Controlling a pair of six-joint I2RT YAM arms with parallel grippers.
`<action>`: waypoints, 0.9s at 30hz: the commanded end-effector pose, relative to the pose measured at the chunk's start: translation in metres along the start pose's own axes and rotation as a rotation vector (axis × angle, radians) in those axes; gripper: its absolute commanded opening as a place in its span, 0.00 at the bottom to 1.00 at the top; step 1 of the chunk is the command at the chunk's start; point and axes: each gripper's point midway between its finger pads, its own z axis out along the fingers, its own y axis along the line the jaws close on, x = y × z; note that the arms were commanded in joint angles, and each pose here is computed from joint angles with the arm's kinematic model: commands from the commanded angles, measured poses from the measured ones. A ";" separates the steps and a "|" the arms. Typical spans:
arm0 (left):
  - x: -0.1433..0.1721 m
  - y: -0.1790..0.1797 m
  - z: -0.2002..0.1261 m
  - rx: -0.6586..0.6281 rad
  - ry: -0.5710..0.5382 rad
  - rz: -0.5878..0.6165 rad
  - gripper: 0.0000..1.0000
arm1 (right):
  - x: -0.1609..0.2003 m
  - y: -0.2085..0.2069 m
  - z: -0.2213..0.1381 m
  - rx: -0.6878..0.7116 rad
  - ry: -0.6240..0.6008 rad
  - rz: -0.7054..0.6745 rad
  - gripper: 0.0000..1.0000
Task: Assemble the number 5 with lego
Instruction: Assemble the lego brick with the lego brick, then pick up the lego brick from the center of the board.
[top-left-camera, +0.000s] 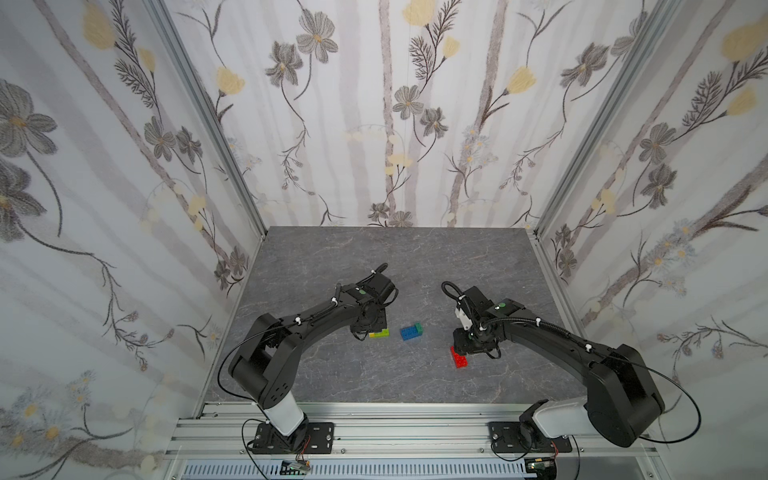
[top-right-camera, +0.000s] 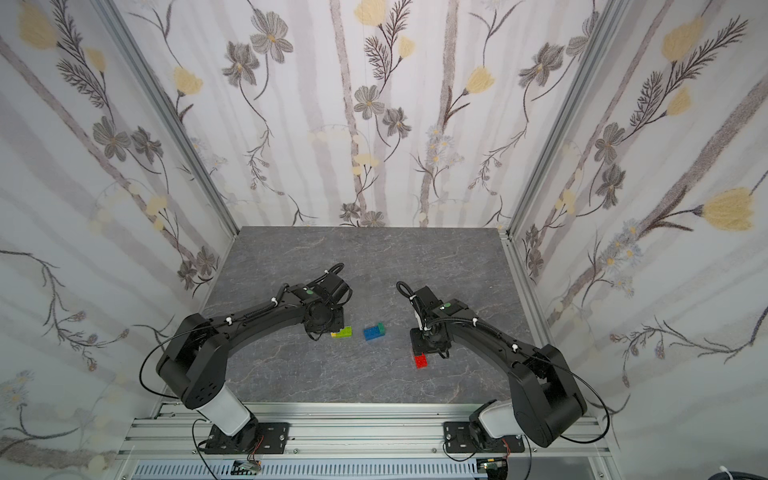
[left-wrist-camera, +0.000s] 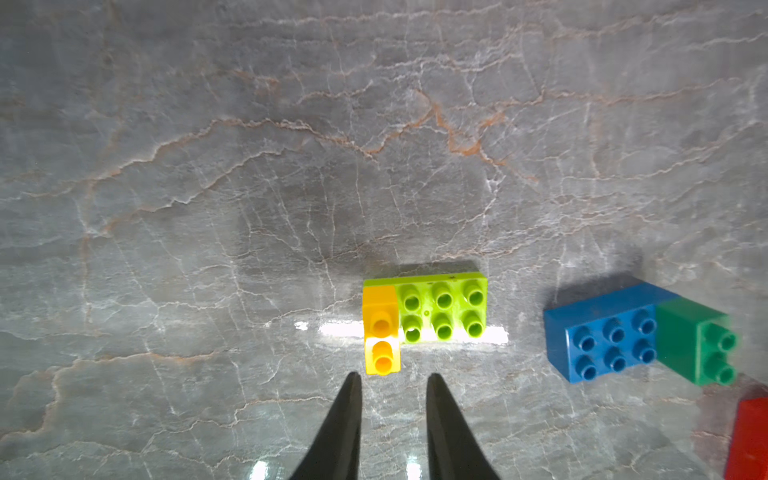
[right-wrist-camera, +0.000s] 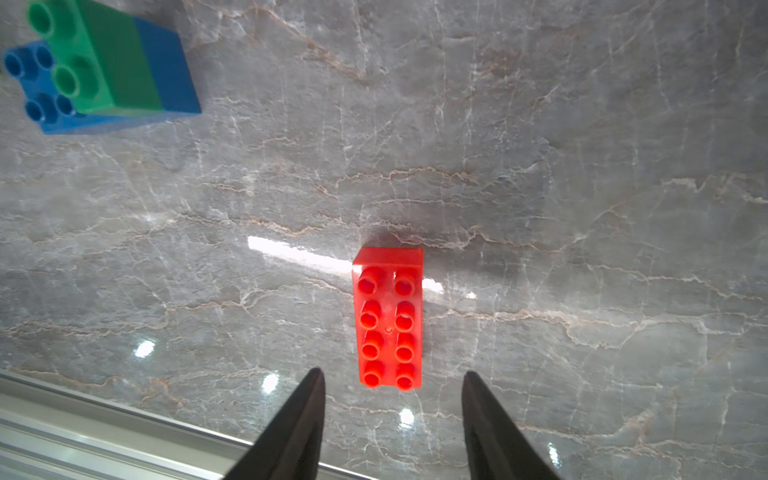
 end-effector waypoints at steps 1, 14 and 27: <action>-0.001 0.003 -0.010 -0.002 -0.017 -0.004 0.32 | 0.004 -0.004 0.003 0.037 0.031 -0.022 0.53; 0.029 0.034 -0.019 0.005 -0.040 -0.095 0.35 | -0.009 0.010 0.023 0.054 0.079 -0.073 0.49; 0.052 0.048 -0.001 -0.004 0.003 -0.140 0.33 | -0.008 0.008 0.039 0.089 0.120 -0.078 0.40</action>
